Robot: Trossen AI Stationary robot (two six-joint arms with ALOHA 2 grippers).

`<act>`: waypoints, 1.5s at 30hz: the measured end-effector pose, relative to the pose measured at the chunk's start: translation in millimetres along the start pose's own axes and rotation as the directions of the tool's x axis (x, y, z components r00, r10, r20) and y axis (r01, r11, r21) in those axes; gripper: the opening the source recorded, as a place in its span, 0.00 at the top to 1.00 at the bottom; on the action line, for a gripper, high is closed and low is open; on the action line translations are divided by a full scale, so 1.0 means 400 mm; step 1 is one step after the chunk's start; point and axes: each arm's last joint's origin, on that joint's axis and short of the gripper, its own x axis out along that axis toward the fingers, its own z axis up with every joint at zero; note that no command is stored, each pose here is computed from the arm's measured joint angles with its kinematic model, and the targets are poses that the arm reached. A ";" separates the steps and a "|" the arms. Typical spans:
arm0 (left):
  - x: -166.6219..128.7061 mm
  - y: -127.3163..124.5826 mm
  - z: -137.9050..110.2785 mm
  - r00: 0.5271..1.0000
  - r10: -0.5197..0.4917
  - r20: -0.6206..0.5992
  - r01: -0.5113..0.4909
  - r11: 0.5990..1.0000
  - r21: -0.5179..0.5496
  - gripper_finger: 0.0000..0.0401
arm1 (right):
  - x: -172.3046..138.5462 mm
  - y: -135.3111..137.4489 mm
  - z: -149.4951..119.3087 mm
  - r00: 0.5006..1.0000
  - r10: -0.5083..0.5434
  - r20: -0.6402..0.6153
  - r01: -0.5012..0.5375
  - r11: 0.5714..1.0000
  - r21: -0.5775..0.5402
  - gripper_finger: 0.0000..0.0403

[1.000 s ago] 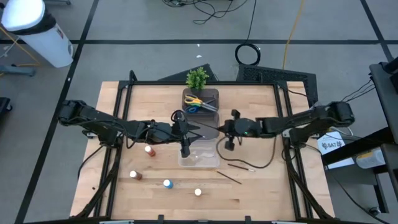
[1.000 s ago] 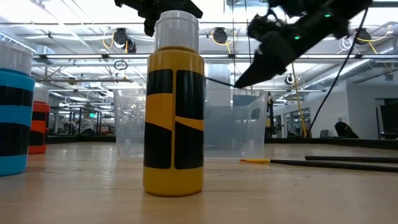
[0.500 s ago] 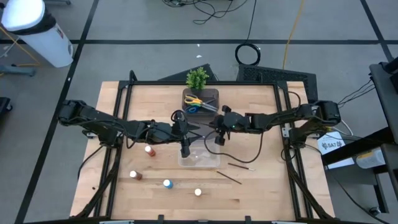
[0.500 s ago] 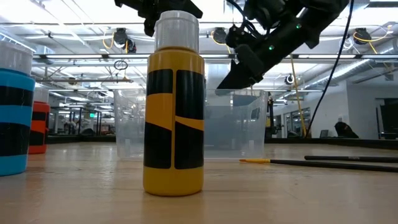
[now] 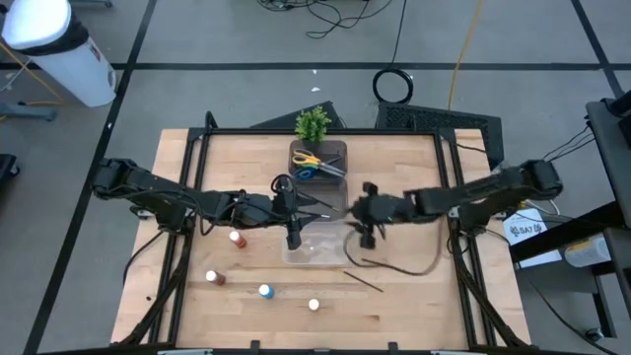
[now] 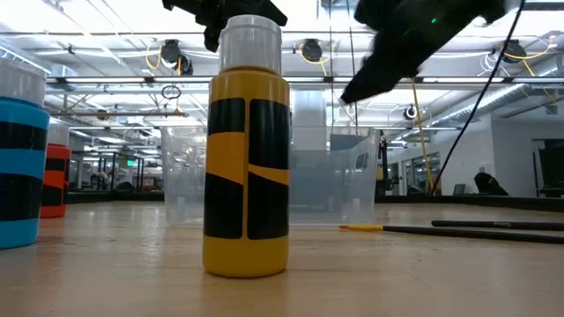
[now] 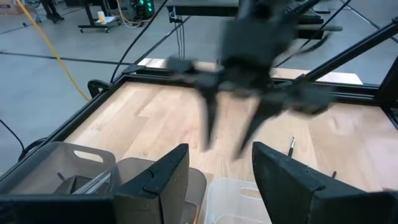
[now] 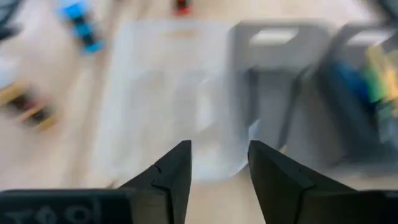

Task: Pick & Place Paint Supplies
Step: Put the silver paintbrush into the bottom black bin

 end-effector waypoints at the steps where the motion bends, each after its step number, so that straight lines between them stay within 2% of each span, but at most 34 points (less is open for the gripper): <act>1: 0.000 0.000 0.000 1.000 0.000 0.000 0.000 1.000 0.000 0.53 | -0.023 0.022 -0.002 1.000 0.028 -0.009 -0.028 1.000 0.005 0.63; 5: 0.000 0.000 0.000 1.000 0.000 0.000 0.000 1.000 0.000 0.53 | -0.103 0.106 -0.038 0.985 0.129 -0.112 -0.126 0.991 0.034 0.65; 11: 0.000 0.000 0.000 1.000 0.000 0.000 0.000 1.000 0.000 0.53 | -0.184 0.205 -0.136 0.948 0.079 -0.308 -0.078 0.997 0.014 0.67; 17: 0.000 0.000 0.000 1.000 0.000 0.000 0.000 1.000 0.000 0.53 | -0.204 0.258 -0.245 0.931 0.116 -0.346 -0.107 0.993 0.044 0.67; 26: 0.000 0.000 0.000 1.000 0.000 0.000 0.000 1.000 0.000 0.53 | -0.166 0.243 -0.379 0.955 0.130 -0.266 -0.119 0.991 0.056 0.68; 31: 0.000 0.000 0.000 1.000 0.000 0.000 0.000 1.000 0.000 0.53 | -0.147 0.234 -0.421 0.960 0.166 -0.224 -0.149 0.985 0.091 0.68; 41: 0.000 0.000 0.000 1.000 0.000 0.000 0.000 1.000 0.000 0.53 | -0.101 0.251 -0.467 0.954 0.111 -0.280 -0.103 0.994 0.044 0.68; 45: 0.000 0.000 0.000 1.000 0.000 0.000 0.000 1.000 0.000 0.53 | -0.087 0.246 -0.495 0.937 0.060 -0.345 -0.051 0.998 0.034 0.68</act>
